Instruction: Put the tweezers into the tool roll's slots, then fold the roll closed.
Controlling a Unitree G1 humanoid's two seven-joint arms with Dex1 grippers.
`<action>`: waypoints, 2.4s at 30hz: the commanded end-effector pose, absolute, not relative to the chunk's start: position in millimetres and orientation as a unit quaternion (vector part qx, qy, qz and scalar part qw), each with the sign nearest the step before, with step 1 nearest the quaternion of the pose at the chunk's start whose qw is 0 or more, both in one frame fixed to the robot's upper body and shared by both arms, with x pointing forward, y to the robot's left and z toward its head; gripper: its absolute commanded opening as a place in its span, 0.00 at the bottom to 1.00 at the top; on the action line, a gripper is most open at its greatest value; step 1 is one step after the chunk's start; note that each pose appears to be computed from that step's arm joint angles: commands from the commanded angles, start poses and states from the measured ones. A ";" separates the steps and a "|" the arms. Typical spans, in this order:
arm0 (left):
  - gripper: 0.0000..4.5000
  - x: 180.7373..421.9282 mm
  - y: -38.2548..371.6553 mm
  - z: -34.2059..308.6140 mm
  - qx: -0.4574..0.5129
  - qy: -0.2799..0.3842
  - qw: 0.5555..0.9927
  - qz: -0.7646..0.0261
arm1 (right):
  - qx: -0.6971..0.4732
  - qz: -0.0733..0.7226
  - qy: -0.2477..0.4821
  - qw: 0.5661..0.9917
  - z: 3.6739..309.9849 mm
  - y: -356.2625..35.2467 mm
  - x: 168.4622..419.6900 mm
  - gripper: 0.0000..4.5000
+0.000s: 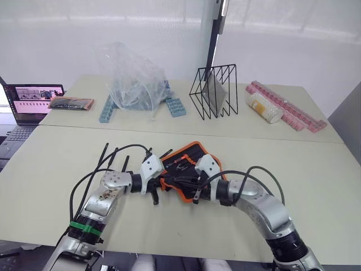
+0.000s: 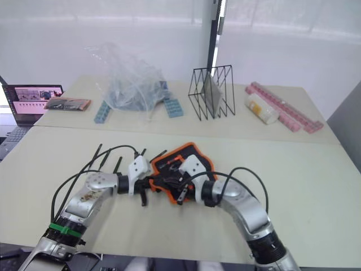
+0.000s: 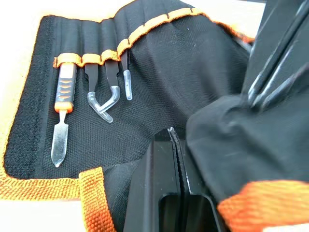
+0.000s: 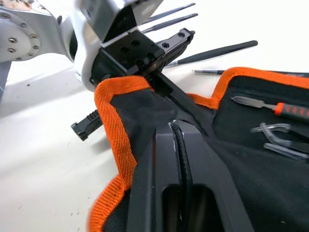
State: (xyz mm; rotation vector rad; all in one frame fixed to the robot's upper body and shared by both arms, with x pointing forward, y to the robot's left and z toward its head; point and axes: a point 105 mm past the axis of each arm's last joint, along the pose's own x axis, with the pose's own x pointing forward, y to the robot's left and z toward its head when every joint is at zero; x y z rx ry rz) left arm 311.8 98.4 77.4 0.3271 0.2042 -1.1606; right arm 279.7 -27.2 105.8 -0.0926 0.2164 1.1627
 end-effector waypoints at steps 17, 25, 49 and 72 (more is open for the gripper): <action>0.01 307.6 111.1 44.7 0.216 0.138 0.799 -0.544 | -0.087 0.584 0.099 0.801 134.6 -61.0 272.6 0.00; 0.01 309.4 110.5 45.1 0.217 0.136 0.798 -0.546 | -0.091 0.570 0.088 0.812 125.0 -32.0 278.6 0.00; 0.01 322.7 121.0 53.2 0.233 0.124 0.801 -0.537 | -0.050 0.586 0.273 0.761 17.6 -58.7 209.3 0.00; 0.01 295.0 142.0 185.8 0.083 -0.026 0.824 -0.559 | 0.024 0.581 0.099 0.807 157.5 -94.2 248.8 0.00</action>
